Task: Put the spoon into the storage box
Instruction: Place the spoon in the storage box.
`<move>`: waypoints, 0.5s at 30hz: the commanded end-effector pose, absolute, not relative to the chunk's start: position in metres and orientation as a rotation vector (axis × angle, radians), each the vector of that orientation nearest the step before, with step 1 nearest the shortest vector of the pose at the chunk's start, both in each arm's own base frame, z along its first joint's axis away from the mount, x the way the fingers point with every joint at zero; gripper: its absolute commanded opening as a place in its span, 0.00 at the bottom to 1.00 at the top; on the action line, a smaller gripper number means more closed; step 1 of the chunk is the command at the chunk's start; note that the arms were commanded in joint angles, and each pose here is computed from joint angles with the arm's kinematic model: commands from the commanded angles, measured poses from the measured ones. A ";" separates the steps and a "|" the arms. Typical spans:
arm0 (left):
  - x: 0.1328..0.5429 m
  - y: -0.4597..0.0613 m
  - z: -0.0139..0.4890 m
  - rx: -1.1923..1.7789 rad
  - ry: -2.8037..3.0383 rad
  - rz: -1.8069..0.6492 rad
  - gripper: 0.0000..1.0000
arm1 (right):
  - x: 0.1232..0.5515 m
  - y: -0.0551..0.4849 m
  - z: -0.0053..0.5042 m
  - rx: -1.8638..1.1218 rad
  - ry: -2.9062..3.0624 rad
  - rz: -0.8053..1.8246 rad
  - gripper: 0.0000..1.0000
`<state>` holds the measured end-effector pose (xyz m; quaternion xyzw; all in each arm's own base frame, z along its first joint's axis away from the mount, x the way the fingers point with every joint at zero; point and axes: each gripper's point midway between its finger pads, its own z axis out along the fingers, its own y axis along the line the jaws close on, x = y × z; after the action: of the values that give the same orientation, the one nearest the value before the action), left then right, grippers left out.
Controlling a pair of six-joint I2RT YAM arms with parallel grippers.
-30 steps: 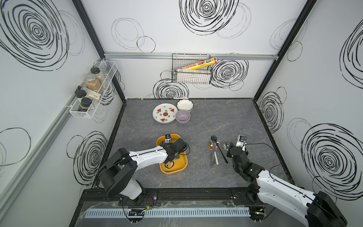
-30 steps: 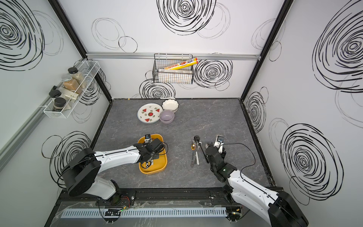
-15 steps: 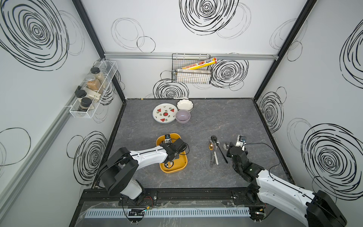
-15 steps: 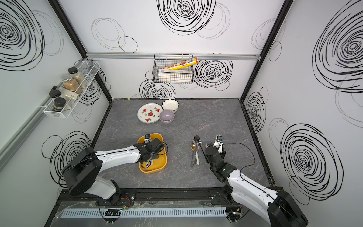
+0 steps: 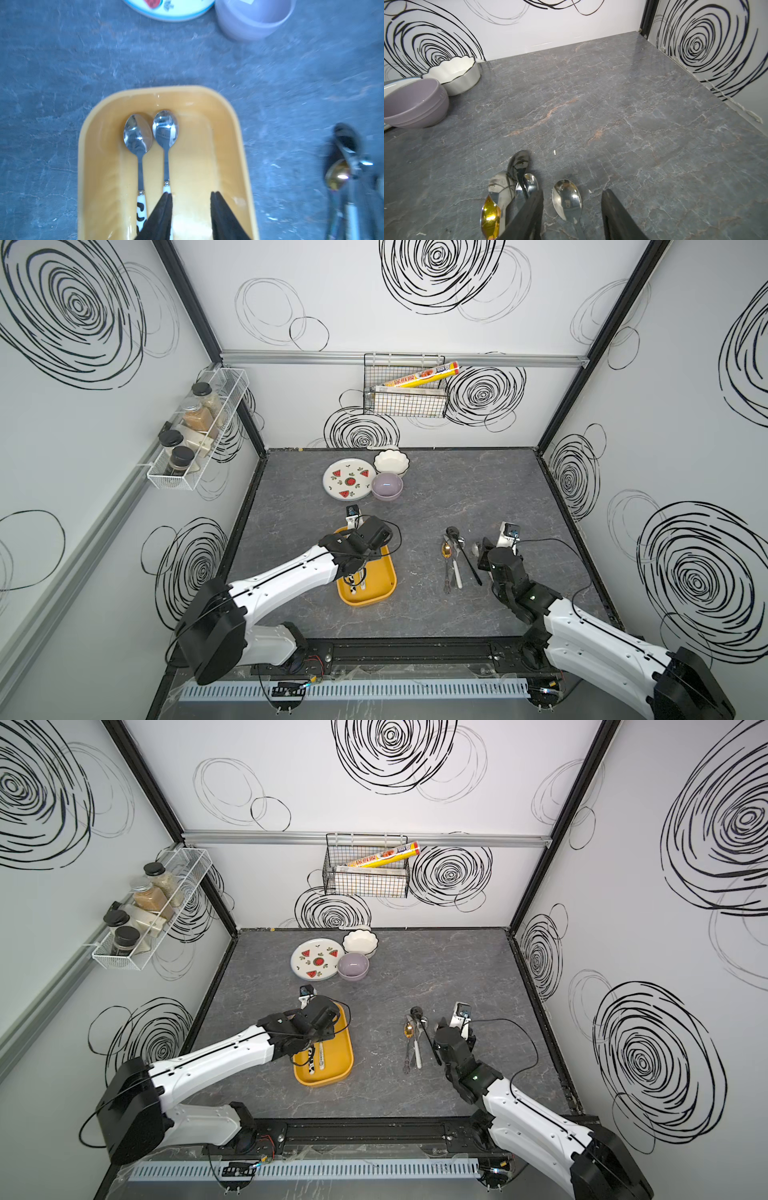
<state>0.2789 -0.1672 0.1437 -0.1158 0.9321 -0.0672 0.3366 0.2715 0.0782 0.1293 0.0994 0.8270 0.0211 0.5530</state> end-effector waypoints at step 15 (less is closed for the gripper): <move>0.251 -0.107 0.218 -0.097 2.241 -0.068 0.48 | 0.286 0.071 0.072 0.286 2.408 -0.005 0.56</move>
<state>0.2534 -0.1200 0.2296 -0.0542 0.8982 -0.0593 0.4321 0.2940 0.0709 0.0922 0.1028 0.9069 -0.0250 0.4079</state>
